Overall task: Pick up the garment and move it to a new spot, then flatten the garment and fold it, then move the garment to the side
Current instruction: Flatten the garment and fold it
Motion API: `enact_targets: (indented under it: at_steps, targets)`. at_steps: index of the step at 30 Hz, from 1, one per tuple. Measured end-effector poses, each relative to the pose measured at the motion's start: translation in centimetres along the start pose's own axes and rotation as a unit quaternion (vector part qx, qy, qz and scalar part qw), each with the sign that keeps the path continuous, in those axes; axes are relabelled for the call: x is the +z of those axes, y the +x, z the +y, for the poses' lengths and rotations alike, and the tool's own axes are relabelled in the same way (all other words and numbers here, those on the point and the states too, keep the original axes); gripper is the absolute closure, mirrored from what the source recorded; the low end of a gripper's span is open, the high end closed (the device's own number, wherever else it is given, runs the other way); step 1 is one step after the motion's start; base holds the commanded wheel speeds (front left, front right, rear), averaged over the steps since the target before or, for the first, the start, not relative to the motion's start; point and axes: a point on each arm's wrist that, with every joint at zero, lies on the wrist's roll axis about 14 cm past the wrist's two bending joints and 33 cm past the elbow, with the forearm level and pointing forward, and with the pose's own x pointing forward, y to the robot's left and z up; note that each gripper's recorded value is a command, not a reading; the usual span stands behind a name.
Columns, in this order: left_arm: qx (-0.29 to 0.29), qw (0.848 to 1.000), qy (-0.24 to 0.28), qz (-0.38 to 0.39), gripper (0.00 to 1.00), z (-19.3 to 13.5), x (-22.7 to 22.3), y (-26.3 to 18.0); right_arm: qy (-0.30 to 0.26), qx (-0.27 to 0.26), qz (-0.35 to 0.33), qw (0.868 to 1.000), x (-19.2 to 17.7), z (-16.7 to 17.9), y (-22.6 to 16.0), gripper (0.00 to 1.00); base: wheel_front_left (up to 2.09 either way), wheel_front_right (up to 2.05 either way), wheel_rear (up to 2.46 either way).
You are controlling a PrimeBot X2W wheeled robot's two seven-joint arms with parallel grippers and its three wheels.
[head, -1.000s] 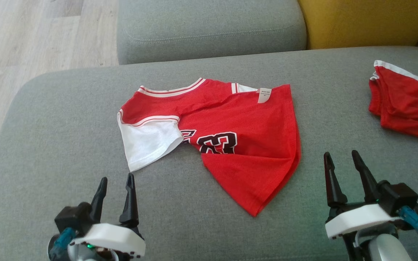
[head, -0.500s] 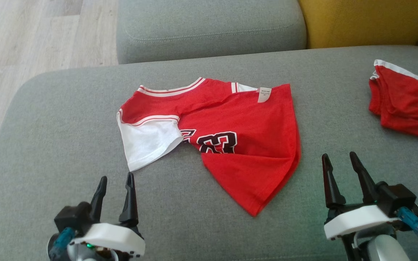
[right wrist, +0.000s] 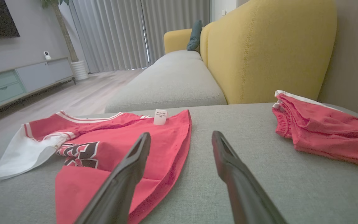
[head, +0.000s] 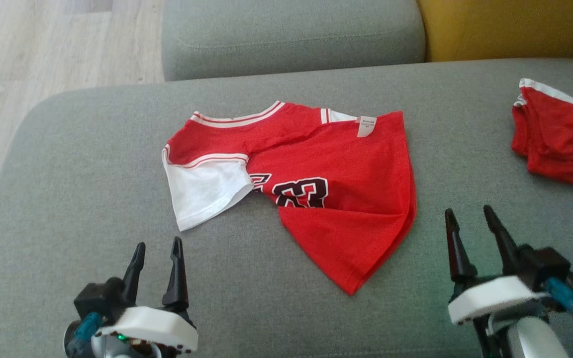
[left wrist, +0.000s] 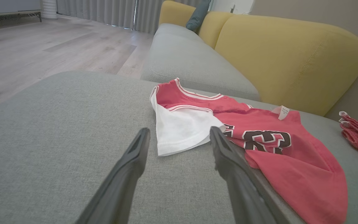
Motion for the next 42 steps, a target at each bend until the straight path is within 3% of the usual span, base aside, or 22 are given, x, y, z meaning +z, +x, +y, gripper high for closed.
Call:
enact_targets:
  at_steps: [4, 12, 18, 23, 36, 37, 39, 41, 42]
  targets:
    - [0.004, 1.000, 0.002, 0.011, 0.00, 0.3, -0.7, 0.2, -0.033, -0.004, 0.005, 0.999, 0.8, -0.7, 2.3, 0.00, 0.00, 0.00, 0.00]
    - [0.010, 1.000, 0.003, 0.019, 0.00, 0.9, -1.2, 2.6, -0.101, 0.003, 0.035, 0.994, 2.9, -1.7, 11.3, 0.00, 0.00, 0.00, 0.00]
    - [0.030, 0.999, 0.003, 0.031, 0.00, 2.4, -2.1, 3.7, -0.134, 0.007, 0.122, 0.983, -0.6, -3.6, 16.1, 0.00, 0.00, 0.00, 0.00]
    - [0.057, 0.997, 0.006, 0.048, 0.00, 4.1, -3.2, 3.5, -0.131, 0.035, 0.185, 0.973, -4.2, -2.3, 18.8, 0.00, 0.00, 0.00, 0.00]
    - [0.079, 0.995, 0.010, 0.064, 0.00, 5.7, -4.3, 3.9, -0.132, 0.046, 0.269, 0.953, -9.0, -2.5, 21.3, 0.00, 0.00, 0.00, 0.00]
    - [0.079, 0.995, 0.010, 0.065, 0.00, 5.7, -4.3, 3.9, -0.132, 0.047, 0.272, 0.952, -9.2, -2.6, 21.3, 0.08, 0.00, 0.00, 0.00]
    - [0.077, 0.995, 0.010, 0.066, 0.00, 5.6, -4.4, 4.1, -0.132, 0.048, 0.275, 0.951, -9.4, -2.6, 21.3, 0.48, 0.00, 0.00, 0.00]
    - [0.075, 0.995, 0.010, 0.065, 0.00, 5.5, -4.4, 4.3, -0.134, 0.050, 0.277, 0.950, -9.5, -2.6, 21.3, 0.63, 0.00, 0.00, 0.00]
    - [0.073, 0.995, 0.011, 0.063, 0.00, 5.5, -4.3, 4.4, -0.134, 0.053, 0.276, 0.950, -9.4, -2.4, 21.4, 0.63, 0.00, 0.00, 0.00]
